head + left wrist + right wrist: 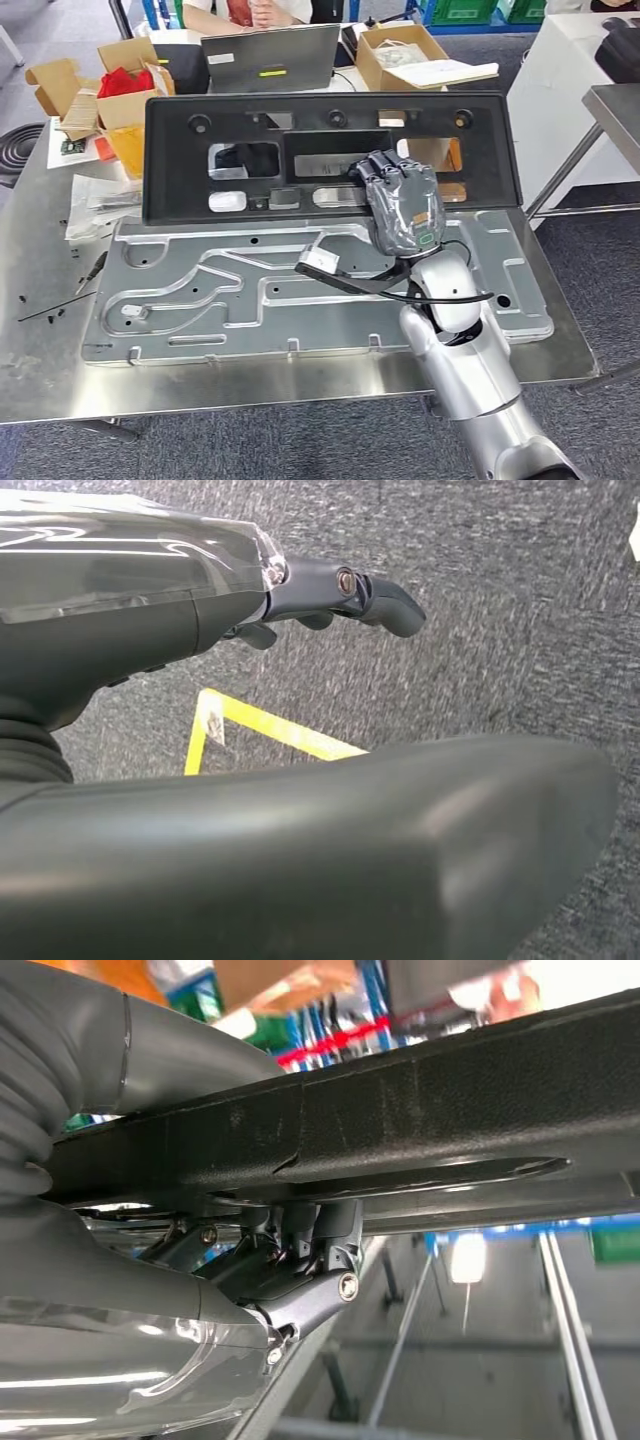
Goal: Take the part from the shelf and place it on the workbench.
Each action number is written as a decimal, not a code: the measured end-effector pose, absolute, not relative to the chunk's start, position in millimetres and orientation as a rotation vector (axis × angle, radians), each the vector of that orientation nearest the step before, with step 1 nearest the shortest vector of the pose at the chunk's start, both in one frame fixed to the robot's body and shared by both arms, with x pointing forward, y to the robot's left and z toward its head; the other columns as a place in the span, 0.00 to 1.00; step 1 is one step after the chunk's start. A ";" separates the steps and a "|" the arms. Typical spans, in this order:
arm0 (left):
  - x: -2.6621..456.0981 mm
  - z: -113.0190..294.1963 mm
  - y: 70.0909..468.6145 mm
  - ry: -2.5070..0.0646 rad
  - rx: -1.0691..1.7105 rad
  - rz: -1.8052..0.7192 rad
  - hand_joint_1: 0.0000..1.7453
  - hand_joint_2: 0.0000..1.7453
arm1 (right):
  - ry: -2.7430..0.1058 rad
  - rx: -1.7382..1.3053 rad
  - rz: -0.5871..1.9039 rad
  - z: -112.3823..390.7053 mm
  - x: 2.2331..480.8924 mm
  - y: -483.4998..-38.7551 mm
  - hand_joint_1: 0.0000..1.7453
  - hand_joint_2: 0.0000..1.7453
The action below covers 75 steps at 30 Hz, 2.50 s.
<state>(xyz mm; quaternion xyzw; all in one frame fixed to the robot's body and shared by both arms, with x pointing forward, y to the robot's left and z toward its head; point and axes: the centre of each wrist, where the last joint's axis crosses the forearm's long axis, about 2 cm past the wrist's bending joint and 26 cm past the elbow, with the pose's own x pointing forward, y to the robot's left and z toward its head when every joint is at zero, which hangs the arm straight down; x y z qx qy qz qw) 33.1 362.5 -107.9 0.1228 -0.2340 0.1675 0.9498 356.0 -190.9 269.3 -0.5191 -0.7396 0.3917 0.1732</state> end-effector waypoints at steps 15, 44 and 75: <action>35.9 -107.7 361.6 -0.507 0.233 0.301 0.00 1.00 | -1.831 -1.165 1.489 164.5 369.3 -178.9 1.00 1.00; 36.6 -107.2 365.2 -0.571 0.220 0.236 0.00 0.00 | -1.655 -0.959 1.614 135.9 391.5 -155.0 0.00 0.00; 32.8 -107.2 368.1 -0.586 0.196 0.233 0.00 0.00 | -2.414 1.058 0.176 227.7 321.2 -201.2 0.00 0.00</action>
